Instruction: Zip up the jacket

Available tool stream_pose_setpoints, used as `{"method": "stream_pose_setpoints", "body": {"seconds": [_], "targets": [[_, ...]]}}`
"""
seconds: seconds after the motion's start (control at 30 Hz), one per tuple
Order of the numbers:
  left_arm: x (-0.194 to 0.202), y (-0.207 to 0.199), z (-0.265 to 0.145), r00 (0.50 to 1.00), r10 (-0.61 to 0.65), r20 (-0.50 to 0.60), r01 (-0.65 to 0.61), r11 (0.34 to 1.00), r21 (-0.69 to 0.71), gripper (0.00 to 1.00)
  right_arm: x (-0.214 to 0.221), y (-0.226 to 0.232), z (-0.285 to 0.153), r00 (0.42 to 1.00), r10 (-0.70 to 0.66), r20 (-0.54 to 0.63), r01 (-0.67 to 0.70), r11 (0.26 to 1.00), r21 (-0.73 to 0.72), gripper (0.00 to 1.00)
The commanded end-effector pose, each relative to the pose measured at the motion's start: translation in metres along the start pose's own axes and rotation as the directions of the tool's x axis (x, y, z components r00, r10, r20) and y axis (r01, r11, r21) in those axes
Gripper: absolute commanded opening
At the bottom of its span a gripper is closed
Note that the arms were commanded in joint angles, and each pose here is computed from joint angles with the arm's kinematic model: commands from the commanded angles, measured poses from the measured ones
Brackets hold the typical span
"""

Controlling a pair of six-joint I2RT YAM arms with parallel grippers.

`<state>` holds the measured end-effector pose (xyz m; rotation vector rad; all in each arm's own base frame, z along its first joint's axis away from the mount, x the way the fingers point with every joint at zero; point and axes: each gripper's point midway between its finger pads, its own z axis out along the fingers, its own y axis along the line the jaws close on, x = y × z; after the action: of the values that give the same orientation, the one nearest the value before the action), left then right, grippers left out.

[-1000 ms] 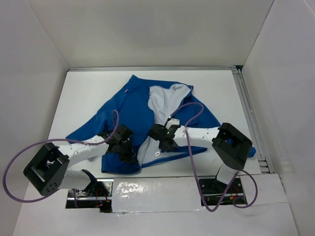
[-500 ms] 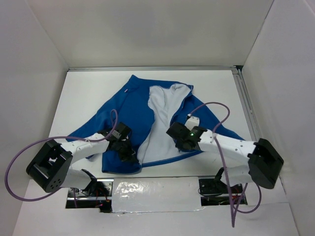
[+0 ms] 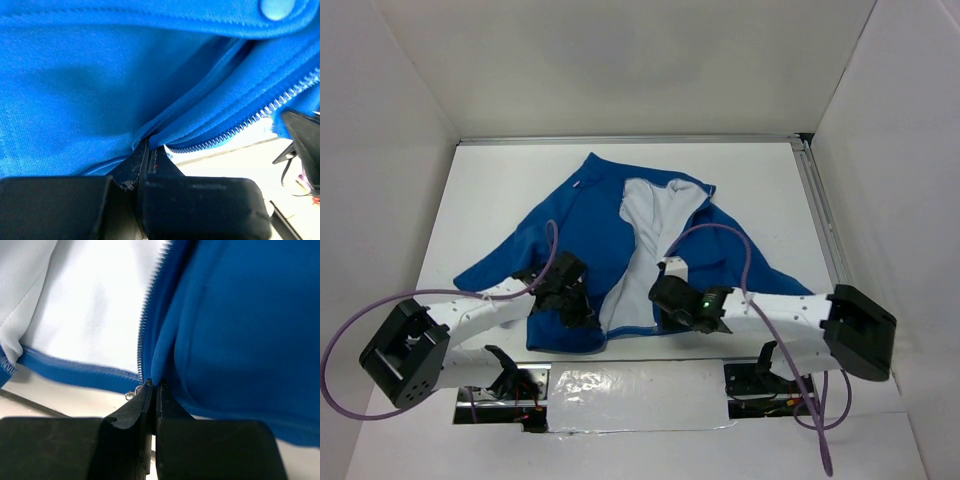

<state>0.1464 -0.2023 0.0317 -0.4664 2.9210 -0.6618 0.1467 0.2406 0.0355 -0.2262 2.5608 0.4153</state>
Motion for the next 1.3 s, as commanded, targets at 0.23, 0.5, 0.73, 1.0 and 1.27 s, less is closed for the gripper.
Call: {"method": "stream_pose_setpoints", "body": {"seconds": [0.23,0.5,0.73,1.0,1.27], "targets": [[0.016,-0.034,-0.019,0.99,0.136,0.024,-0.138,0.983,0.122,0.0,-0.017,0.04,0.005,0.995,0.09,0.045,-0.081,0.981,-0.176,0.0],[0.013,-0.08,-0.058,0.975,0.196,0.103,-0.215,0.948,0.235,0.0,-0.061,0.042,-0.047,0.962,0.171,0.214,-0.093,0.938,-0.334,0.0],[0.005,-0.136,-0.097,0.953,0.215,0.212,-0.283,0.882,0.377,0.0,-0.094,0.05,-0.096,0.849,0.411,0.332,-0.145,0.785,-0.602,0.0],[-0.007,-0.164,-0.123,0.949,0.081,0.306,-0.229,0.843,0.486,0.0,-0.107,0.062,-0.126,0.798,0.5,0.336,-0.091,0.652,-0.753,0.0],[-0.007,-0.163,-0.132,0.951,0.012,0.31,-0.177,0.842,0.51,0.0,-0.108,0.063,-0.134,0.764,0.552,0.335,-0.073,0.589,-0.805,0.0]]}}
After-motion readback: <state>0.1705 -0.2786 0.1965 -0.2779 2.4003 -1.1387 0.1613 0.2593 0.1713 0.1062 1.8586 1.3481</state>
